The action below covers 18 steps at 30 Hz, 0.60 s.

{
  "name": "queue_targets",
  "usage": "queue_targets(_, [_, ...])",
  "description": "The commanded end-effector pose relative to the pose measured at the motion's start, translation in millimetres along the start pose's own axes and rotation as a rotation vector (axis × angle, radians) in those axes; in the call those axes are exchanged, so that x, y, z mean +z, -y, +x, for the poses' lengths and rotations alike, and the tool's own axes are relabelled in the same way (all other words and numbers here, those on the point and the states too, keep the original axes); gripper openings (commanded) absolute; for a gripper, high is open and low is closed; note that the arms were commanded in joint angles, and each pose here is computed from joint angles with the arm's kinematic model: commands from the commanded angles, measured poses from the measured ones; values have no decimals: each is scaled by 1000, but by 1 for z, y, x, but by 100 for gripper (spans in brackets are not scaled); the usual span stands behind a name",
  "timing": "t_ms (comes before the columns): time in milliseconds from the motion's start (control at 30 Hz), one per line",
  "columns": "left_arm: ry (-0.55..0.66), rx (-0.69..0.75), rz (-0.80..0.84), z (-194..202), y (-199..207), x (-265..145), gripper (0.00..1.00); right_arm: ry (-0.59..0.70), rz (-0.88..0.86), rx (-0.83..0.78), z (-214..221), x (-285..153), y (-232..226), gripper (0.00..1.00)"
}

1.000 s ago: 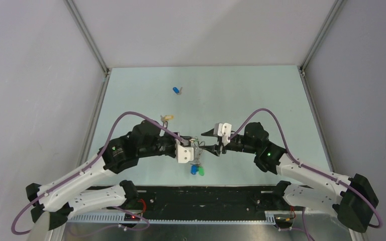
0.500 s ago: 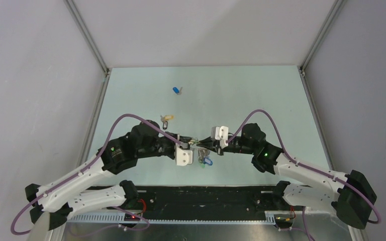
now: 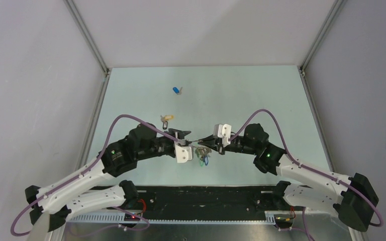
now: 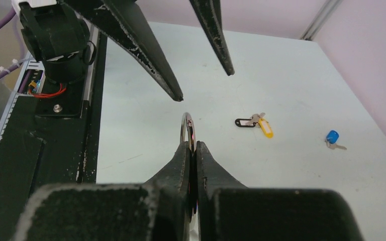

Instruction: Remove the keys from the keyring

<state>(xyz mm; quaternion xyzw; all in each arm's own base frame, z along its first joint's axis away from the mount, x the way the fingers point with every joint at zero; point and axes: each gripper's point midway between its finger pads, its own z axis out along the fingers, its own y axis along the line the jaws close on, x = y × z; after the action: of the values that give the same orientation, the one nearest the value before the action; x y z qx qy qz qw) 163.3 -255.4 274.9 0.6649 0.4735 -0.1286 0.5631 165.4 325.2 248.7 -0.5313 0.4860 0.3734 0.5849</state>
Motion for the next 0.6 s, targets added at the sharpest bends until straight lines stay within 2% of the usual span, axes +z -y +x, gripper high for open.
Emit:
queue_targets(0, [37,-57,-40,-8,-5,1,43,102,71,-27,-36,-5,13,0])
queue_targets(200, [-2,-195,-141,4,-14,2,43,118,172,-9,-46,-14,29,0])
queue_targets(333, [4,-315,-258,15,-22,3,47,139,195,-19,-55,-20,31,0])
queue_targets(567, [128,-438,-317,25,-12,15,50,175,225,-36,-69,-30,34,0])
